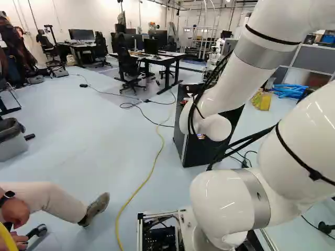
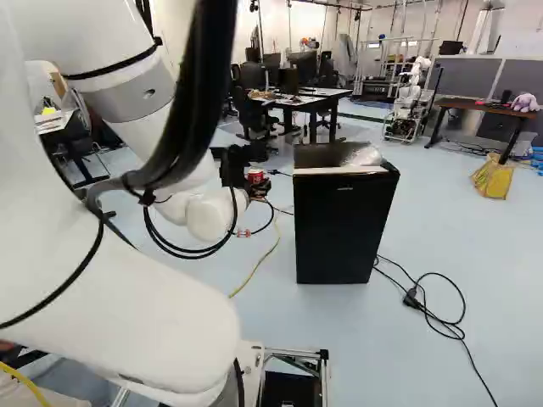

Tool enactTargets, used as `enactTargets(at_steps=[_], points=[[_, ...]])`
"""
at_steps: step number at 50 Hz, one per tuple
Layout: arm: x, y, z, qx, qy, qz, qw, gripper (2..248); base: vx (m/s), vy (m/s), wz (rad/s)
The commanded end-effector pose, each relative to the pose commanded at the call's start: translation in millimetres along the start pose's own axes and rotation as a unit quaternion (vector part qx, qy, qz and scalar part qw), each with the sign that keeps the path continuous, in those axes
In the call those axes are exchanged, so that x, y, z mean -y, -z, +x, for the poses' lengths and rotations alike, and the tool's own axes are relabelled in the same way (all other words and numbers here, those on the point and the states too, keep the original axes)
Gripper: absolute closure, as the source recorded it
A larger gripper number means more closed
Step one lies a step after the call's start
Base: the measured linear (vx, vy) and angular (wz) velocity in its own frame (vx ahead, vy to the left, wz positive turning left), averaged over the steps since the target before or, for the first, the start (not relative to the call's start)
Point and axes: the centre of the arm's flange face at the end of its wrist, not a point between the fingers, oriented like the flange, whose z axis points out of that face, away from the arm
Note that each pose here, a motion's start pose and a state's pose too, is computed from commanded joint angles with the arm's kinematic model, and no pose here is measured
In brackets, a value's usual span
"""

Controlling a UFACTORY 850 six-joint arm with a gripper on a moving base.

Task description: Grab a drink from the fridge

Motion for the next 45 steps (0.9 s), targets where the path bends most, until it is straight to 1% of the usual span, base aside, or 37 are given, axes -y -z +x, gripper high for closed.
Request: enactTargets(at_steps=[22,32,45], points=[[7.6,21,-17.5,0.009,0.004,0.009,0.9999,151,0.0,0.0,0.0],[8.9,25,-21.0,0.011,0.005,0.01,0.9999,151,0.0,0.0,0.0],[9.1,26,-21.5,0.011,0.005,0.011,0.9999,151,0.0,0.0,0.0]])
